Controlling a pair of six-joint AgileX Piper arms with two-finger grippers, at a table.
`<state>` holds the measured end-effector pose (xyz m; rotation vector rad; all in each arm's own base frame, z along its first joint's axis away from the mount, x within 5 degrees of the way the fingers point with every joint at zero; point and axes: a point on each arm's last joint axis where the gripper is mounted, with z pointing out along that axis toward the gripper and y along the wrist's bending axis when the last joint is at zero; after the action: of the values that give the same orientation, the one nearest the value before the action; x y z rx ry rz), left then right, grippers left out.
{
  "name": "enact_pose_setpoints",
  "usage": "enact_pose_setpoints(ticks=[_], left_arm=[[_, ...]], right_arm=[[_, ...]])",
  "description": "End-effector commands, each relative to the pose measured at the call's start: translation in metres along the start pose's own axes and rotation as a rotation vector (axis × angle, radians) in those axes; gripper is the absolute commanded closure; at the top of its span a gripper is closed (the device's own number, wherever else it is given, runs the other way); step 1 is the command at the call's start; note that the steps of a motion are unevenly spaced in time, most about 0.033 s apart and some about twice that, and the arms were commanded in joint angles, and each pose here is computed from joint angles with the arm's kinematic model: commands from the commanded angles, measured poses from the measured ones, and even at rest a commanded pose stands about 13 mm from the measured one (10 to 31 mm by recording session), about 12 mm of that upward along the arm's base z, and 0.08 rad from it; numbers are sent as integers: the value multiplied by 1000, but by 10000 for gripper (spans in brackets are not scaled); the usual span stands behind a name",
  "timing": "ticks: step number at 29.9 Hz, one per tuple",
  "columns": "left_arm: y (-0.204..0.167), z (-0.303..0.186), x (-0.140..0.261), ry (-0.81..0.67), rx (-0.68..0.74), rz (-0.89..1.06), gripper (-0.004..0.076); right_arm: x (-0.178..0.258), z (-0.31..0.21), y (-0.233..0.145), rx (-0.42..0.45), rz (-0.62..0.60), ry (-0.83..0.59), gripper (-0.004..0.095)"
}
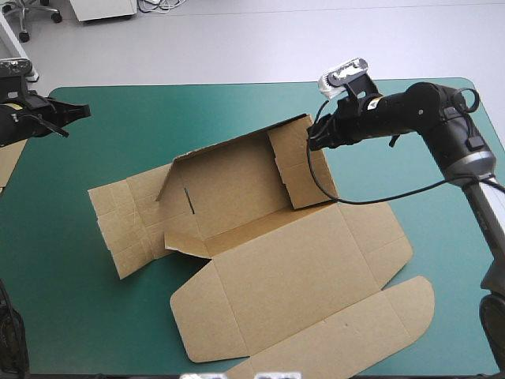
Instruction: Fold the box
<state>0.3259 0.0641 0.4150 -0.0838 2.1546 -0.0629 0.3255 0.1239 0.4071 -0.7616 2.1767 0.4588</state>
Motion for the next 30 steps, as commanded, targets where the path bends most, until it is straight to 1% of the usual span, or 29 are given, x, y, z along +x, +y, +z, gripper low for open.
enact_pose_setpoints(ticks=[1, 3, 7, 10, 12, 15, 17, 18, 22, 28, 30], left_arm=[[-4, -22, -17, -122, 0, -8, 727], [-4, -22, -17, -124, 0, -8, 727], [-4, -22, -17, -128, -1, -8, 727], [-4, -22, -17, -128, -1, -8, 727], [-4, -22, -17, -128, -1, -8, 727], [-4, -22, -17, -128, -1, -8, 727], [-4, -22, -17, -128, -1, -8, 727], [-4, -22, -17, -128, -1, -8, 727], [-4, -22, -17, -128, -1, -8, 727], [-4, -22, -17, -123, 0, -7, 727], [-4, -22, -17, -123, 0, -7, 727]], right_arm=[[8, -18, 7, 34, -2, -59, 551], [23, -15, 7, 60, 2, -52, 551], [34, -12, 4, 112, -8, -100, 551], [36, -4, 1, 111, -7, -84, 547], [40, 3, 0, 98, -11, -50, 494], [43, 10, 0, 75, -4, -17, 330], [43, 14, 3, 65, -9, -10, 258], [43, 15, 3, 65, -5, -11, 244], [42, 21, 1, 75, -8, -20, 246], [51, 43, -6, 71, 27, 59, 247], [52, 49, -8, 77, 32, 62, 249]])
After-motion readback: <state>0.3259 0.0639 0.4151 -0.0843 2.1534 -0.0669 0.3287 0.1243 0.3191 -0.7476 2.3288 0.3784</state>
